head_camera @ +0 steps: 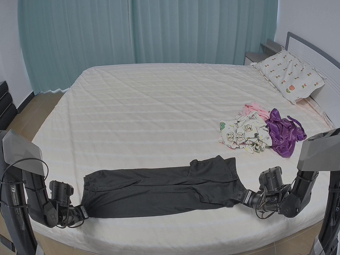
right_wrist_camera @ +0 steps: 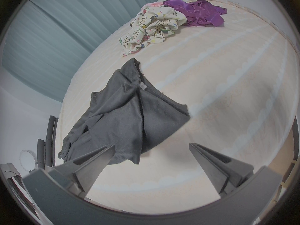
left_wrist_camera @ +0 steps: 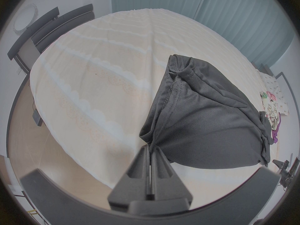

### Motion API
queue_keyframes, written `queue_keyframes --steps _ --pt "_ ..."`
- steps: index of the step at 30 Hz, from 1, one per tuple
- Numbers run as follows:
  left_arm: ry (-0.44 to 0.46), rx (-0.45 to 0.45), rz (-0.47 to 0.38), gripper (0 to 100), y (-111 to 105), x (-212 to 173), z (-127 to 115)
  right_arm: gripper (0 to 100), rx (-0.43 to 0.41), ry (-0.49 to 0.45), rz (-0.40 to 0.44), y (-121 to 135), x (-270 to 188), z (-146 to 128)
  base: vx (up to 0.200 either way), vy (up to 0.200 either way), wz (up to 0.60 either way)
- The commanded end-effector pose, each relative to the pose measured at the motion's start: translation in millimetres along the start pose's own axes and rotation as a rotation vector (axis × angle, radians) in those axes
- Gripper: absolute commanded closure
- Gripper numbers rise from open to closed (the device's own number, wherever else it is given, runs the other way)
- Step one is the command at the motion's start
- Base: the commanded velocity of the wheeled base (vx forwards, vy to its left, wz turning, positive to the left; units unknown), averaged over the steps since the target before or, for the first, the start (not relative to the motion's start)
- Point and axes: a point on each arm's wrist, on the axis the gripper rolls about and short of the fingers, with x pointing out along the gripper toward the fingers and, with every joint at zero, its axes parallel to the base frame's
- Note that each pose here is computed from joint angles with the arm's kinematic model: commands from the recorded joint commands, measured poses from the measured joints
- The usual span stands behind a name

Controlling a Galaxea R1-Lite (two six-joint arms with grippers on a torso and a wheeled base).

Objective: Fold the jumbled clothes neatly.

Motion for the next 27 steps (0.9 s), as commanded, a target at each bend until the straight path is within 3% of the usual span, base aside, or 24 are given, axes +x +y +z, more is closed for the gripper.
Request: queue_keyframes --steps 1,11,12,27 --pt "0.004 -0.002 0.004 100 0.8 1.0 -0.6 0 0.008 -0.01 0.011 1.3 2.9 2.9 0.0 0.0 0.0" --pt "-0.005 -0.008 0.001 100 0.8 2.6 2.2 0 0.03 -0.005 -0.004 0.9 25.3 3.5 0.0 0.0 0.0" --pt "-0.003 -0.008 0.002 100 0.9 2.9 1.9 100 0.03 -0.003 -0.009 0.1 26.2 2.7 0.0 0.0 0.0" --pt "-0.006 -0.014 0.001 100 2.2 2.4 3.2 100 0.006 -0.065 -0.106 -3.2 23.6 0.4 0.0 0.0 0.0"
